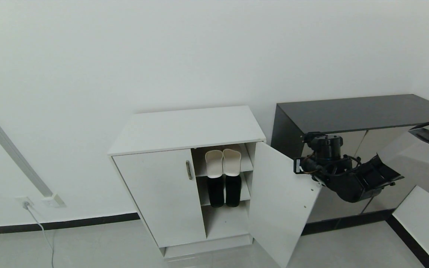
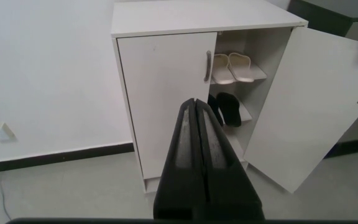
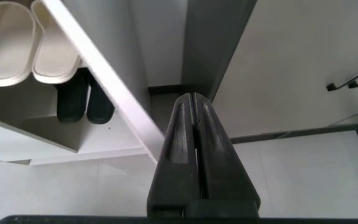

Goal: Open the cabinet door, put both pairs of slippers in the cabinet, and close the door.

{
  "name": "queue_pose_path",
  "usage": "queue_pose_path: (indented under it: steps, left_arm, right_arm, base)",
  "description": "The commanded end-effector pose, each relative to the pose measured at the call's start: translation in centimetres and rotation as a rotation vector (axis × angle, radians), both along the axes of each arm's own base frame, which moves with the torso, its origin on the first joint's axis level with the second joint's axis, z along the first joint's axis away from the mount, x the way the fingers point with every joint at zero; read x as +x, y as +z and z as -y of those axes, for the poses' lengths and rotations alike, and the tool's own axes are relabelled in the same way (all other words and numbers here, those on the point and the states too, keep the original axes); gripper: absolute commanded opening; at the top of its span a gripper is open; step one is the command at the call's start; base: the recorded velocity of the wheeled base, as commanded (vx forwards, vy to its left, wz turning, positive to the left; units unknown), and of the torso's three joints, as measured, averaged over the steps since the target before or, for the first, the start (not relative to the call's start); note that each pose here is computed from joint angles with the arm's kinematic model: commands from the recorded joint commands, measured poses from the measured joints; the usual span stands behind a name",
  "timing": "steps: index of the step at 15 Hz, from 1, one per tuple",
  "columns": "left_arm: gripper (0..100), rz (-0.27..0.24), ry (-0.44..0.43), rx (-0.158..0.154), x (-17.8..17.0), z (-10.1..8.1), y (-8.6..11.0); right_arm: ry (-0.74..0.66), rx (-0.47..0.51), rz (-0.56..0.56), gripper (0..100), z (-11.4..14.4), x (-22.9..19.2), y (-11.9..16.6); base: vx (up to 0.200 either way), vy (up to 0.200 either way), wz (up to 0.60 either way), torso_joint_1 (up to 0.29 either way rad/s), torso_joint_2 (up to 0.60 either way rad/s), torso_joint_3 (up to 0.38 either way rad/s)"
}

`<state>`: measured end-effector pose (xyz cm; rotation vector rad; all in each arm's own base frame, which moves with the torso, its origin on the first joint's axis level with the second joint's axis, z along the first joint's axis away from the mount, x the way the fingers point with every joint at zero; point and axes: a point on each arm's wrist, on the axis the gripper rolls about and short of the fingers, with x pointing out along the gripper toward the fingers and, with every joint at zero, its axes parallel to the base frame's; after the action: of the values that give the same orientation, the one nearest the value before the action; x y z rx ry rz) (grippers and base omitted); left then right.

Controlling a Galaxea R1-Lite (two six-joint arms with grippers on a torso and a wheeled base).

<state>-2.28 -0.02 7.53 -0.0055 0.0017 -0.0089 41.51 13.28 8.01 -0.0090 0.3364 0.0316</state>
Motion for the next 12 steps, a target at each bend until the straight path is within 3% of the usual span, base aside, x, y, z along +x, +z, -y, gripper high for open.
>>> queue_pose_path:
  steps: [1, 7, 12]
  left_arm:
    - [0, 0.000, 0.000, -0.001, 0.0, 0.0, 0.0]
    - [0, 0.000, 0.000, -0.001, 0.0, 0.0, 0.0]
    - [0, 0.000, 0.000, -0.001, 0.0, 0.0, 0.0]
  right_arm:
    - [0.000, -0.004, -0.010, 0, 0.0, 0.0, 0.0]
    - [0.016, -0.006, -0.015, 0, -0.5, -0.7, 0.3]
    - [0.131, -0.017, -0.039, 0, -4.1, -4.6, 1.9]
  base:
    - [0.000, 0.000, 0.00, 0.000, 0.00, 0.000]
    - [0.000, 0.000, 0.00, 0.000, 0.00, 0.000]
    - [0.000, 0.000, 0.00, 0.000, 0.00, 0.000]
